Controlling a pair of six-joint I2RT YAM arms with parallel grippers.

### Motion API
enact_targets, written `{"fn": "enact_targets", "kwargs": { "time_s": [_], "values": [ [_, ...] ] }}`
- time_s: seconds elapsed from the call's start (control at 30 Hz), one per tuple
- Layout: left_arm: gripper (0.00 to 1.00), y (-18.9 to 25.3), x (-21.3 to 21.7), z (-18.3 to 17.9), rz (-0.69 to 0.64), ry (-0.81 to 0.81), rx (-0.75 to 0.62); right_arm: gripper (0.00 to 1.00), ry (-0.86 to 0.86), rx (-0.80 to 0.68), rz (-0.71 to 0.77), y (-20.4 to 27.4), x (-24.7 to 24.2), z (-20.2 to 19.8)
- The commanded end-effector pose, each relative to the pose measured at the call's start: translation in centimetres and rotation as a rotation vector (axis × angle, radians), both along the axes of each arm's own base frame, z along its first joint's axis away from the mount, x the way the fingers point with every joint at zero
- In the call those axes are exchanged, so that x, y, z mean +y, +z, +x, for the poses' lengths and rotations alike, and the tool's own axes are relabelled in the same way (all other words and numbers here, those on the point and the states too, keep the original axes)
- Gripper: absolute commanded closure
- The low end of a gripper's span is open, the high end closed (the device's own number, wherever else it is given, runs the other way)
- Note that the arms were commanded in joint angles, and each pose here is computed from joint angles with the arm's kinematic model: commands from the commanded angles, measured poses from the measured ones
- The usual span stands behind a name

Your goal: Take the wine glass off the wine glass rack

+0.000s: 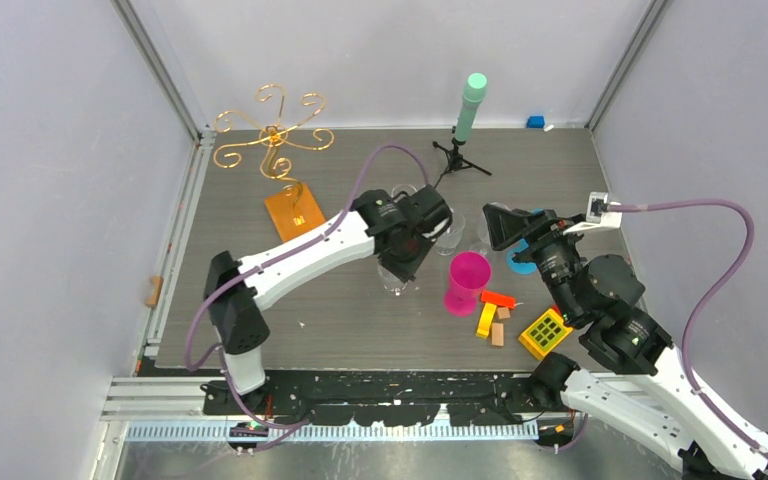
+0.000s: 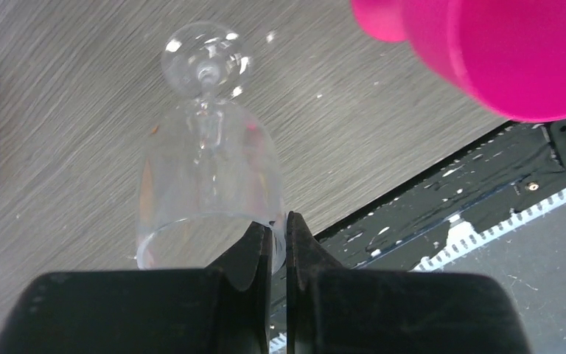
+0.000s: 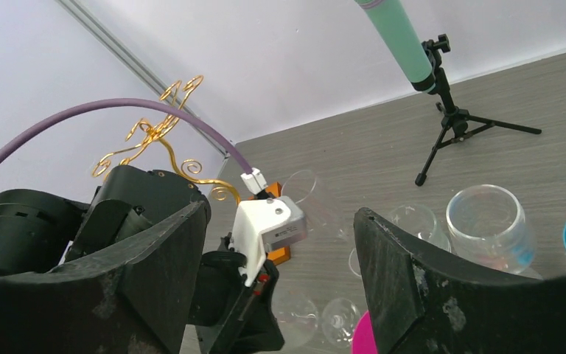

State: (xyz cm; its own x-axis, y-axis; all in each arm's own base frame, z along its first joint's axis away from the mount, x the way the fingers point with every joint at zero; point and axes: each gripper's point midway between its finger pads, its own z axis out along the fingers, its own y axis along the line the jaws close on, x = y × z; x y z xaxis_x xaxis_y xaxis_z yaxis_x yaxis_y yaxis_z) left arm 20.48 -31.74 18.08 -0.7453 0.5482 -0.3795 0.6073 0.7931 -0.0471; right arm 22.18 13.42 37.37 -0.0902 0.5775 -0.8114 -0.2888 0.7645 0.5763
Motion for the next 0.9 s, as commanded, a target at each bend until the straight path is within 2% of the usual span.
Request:
{"fn": "enact_targets", "kwargs": {
  "time_s": [0.0,0.13,0.37,0.57,0.87],
  "values": [
    [1.00,0.9,-2.3,-0.7,-0.049,-0.042,0.014,0.22,-0.026,0.014,0.027,-0.7,-0.7,-0.2],
    [1.00,0.8,-3.3,-1.4,-0.071,-0.064,0.043,0.22,-0.029,0.016,0.035,-1.0,-0.9,-0.4],
    [0.91,0.9,-3.1,-1.0,-0.041,-0.062,0.033,0.22,-0.034,0.007,0.047,-0.9,-1.4,-0.7],
    [0.69,1.8,-3.0,0.4,-0.010,-0.068,-0.030,0.22,-0.041,0.005,0.062,-1.0,-1.8,-1.0],
    [0.51,6.5,-3.1,2.4,-0.062,-0.072,-0.173,0.22,-0.046,-0.003,0.071,-0.5,-2.4,-1.4]
  ]
}}
